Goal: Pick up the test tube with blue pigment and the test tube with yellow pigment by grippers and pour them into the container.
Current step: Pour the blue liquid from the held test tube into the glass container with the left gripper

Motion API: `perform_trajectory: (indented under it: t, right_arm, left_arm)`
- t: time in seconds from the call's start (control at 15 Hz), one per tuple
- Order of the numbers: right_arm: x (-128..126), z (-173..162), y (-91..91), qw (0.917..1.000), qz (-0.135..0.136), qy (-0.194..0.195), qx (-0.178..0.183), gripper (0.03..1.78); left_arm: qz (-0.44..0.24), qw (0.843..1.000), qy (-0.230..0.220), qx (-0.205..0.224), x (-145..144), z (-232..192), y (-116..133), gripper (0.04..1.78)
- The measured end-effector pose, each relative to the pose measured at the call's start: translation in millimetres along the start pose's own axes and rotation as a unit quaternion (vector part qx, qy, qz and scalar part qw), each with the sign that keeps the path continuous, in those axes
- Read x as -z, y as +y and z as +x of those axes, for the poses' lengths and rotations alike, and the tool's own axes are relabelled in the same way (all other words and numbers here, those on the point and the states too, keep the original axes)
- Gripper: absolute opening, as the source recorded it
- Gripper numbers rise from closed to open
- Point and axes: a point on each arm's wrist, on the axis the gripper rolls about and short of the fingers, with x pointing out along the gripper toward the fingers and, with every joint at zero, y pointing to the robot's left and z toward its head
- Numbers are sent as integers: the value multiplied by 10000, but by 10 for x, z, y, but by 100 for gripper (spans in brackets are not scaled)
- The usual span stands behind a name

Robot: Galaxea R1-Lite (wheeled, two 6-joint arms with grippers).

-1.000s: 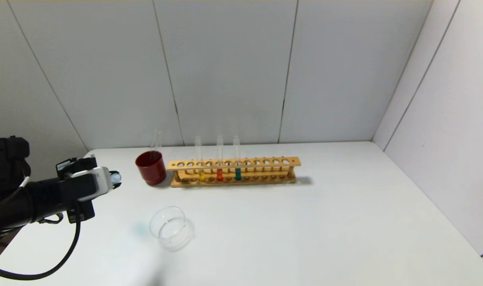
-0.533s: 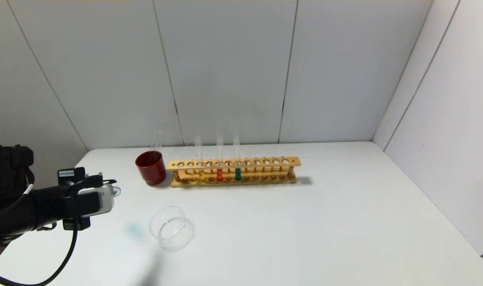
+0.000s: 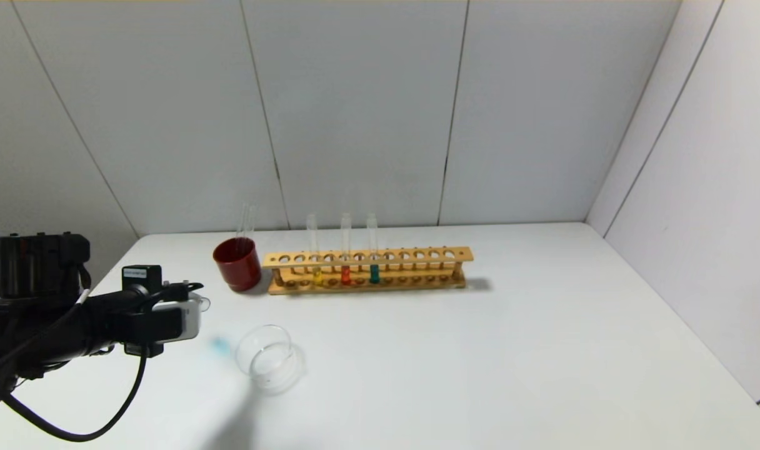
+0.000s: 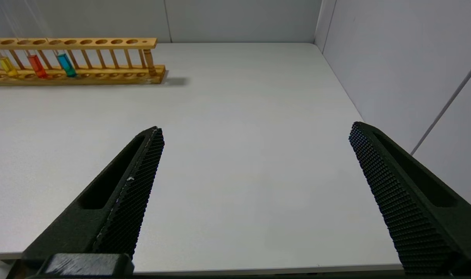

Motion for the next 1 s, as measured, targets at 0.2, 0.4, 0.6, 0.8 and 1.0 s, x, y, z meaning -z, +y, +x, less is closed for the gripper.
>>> perform_trajectory:
  t: [0.2,0.4,0.6,0.8,1.0]
  right_arm:
    - [0,0,0,10000,0,0,-2,175]
    - [0,0,0,10000,0,0,0,175]
    - [0,0,0,10000,0,0,-2,175]
    - [0,0,0,10000,0,0,-2,175]
    - [0,0,0,10000,0,0,0,175]
  left_arm:
    - [235,9991,-55,-359,39,172,40,32]
    - [357,9988,-66,-332,76,247,6,32]
    - [607,9976,-69,-319,106,340,33,32]
    - [860,9960,-76,-247,124,424,22,32]
    - [1062,9939,-93,-289,119,508,75,32]
